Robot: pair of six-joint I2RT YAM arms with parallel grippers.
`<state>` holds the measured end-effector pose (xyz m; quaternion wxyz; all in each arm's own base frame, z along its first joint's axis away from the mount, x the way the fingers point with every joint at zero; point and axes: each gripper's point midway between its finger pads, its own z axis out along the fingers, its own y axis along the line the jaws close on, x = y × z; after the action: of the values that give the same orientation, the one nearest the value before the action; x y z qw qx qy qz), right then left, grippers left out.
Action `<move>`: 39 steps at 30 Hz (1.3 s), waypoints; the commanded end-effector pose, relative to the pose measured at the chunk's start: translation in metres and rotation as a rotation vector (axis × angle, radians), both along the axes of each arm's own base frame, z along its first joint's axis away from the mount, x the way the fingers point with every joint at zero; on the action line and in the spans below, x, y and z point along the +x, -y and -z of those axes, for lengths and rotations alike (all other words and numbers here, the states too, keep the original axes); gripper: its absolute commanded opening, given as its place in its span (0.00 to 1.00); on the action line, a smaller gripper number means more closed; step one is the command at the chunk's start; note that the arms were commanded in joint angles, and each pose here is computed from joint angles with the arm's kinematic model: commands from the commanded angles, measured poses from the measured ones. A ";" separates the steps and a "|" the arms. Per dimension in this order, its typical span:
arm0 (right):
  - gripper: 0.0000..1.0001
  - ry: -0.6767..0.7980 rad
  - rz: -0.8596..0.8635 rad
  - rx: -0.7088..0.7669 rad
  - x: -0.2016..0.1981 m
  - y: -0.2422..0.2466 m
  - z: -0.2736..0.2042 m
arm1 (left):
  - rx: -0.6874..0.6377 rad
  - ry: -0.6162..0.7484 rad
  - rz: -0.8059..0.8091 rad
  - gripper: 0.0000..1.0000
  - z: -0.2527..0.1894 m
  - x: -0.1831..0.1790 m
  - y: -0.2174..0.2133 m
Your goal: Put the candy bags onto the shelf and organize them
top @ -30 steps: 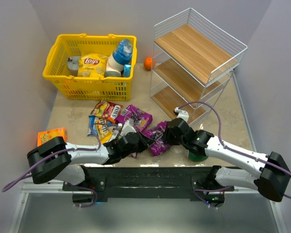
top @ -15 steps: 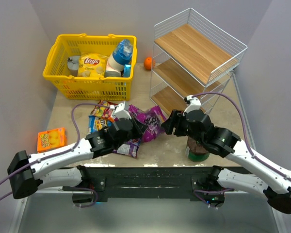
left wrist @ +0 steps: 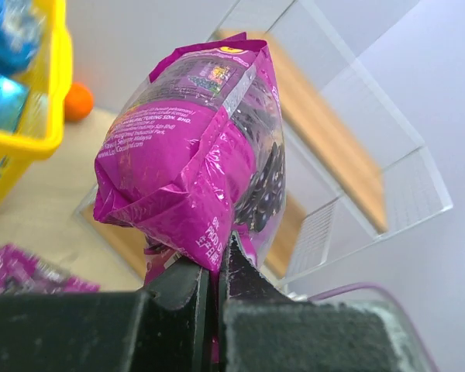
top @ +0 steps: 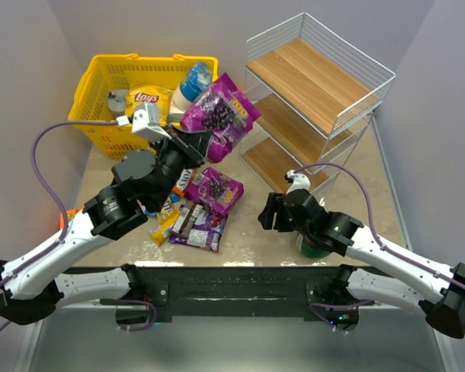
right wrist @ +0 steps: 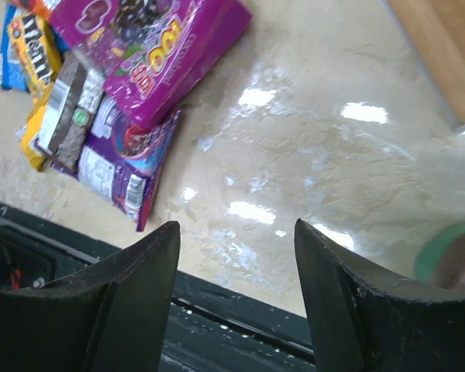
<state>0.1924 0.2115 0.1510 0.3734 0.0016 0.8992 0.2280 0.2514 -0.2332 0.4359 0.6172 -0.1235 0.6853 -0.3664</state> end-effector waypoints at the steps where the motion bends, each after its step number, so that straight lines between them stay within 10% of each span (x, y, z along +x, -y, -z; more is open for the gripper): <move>1: 0.64 -0.001 -0.052 0.099 0.003 -0.029 0.000 | -0.215 0.279 0.017 0.00 -0.130 -0.007 -0.005; 13: 0.63 -0.025 -0.077 0.114 0.000 -0.038 0.017 | -0.285 0.353 0.116 0.00 -0.198 0.061 0.046; 27: 0.63 -0.022 -0.091 0.074 0.007 -0.044 0.023 | -0.358 0.376 0.511 0.00 -0.187 0.112 0.102; 39: 0.63 -0.042 -0.096 0.081 0.009 -0.052 0.031 | -0.571 0.280 0.521 0.00 -0.164 0.167 0.124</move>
<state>0.1944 0.2517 0.1012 0.3223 -0.0230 0.9114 0.2547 0.4384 -0.3822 0.5163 0.5039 -0.0615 0.5941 -0.6240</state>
